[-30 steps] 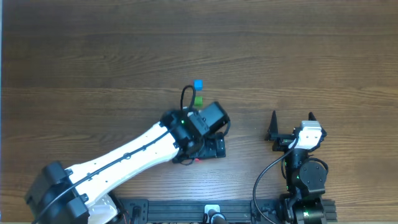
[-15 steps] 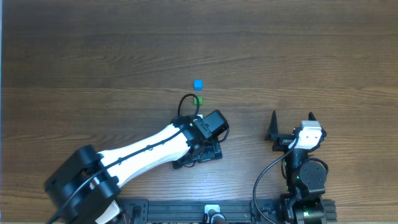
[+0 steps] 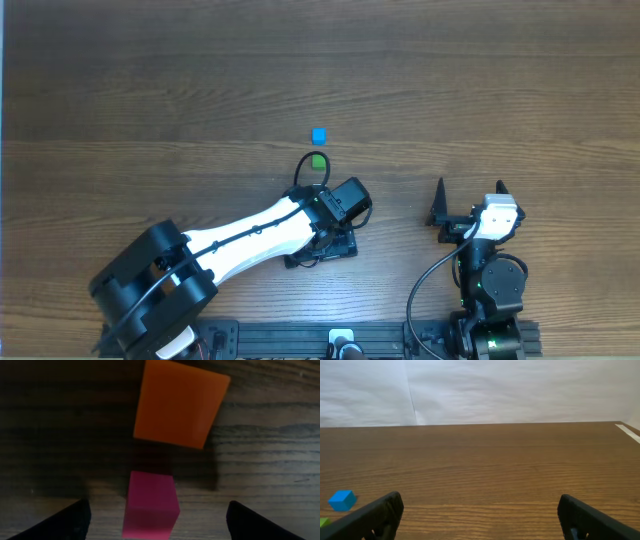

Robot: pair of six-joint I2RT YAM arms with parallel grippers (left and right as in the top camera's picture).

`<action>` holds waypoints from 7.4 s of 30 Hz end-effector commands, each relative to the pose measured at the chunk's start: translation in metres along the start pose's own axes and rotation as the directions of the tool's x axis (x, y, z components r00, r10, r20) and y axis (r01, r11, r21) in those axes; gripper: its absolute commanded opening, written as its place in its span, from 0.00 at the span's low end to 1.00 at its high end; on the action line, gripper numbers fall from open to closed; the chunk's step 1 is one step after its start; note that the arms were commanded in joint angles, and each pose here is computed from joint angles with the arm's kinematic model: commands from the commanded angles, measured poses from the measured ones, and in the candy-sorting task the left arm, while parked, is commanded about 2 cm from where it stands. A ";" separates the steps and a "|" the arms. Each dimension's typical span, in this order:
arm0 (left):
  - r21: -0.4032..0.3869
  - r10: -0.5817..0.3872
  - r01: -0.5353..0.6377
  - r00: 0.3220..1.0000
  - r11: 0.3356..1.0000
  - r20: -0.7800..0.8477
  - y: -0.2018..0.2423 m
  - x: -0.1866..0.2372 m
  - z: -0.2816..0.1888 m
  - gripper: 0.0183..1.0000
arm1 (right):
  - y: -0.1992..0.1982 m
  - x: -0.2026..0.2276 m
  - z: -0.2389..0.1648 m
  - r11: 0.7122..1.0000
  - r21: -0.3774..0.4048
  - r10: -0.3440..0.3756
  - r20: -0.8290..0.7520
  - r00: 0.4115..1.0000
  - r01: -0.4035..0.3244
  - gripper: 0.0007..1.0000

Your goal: Stack Cubes

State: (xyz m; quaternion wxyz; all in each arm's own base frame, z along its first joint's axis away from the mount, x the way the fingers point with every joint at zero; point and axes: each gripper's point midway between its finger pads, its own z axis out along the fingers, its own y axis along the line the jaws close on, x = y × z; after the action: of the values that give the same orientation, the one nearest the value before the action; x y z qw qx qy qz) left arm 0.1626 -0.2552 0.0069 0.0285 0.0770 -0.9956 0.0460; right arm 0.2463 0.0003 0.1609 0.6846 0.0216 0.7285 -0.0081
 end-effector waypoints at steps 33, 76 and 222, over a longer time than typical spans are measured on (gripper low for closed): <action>-0.086 0.226 -0.224 0.974 0.971 0.013 0.010 0.000 0.017 0.73 | -0.001 0.001 0.000 1.000 0.005 0.002 0.002 1.000 -0.003 0.99; -0.100 0.222 -0.221 0.975 0.970 -0.004 0.014 0.003 0.017 0.19 | -0.001 0.001 0.000 1.000 0.005 0.002 0.002 1.000 -0.003 0.99; -0.088 0.089 -0.086 0.996 0.992 0.023 -0.015 -0.120 -0.019 0.16 | -0.001 0.001 0.000 1.000 0.005 0.002 0.002 1.000 -0.003 0.99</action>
State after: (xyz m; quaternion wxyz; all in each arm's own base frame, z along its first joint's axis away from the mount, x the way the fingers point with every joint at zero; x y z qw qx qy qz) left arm 0.2796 -0.2486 0.0239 0.0154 0.0245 -0.9996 0.0036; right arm 0.2463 0.0002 0.1609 0.6846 0.0216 0.7285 -0.0084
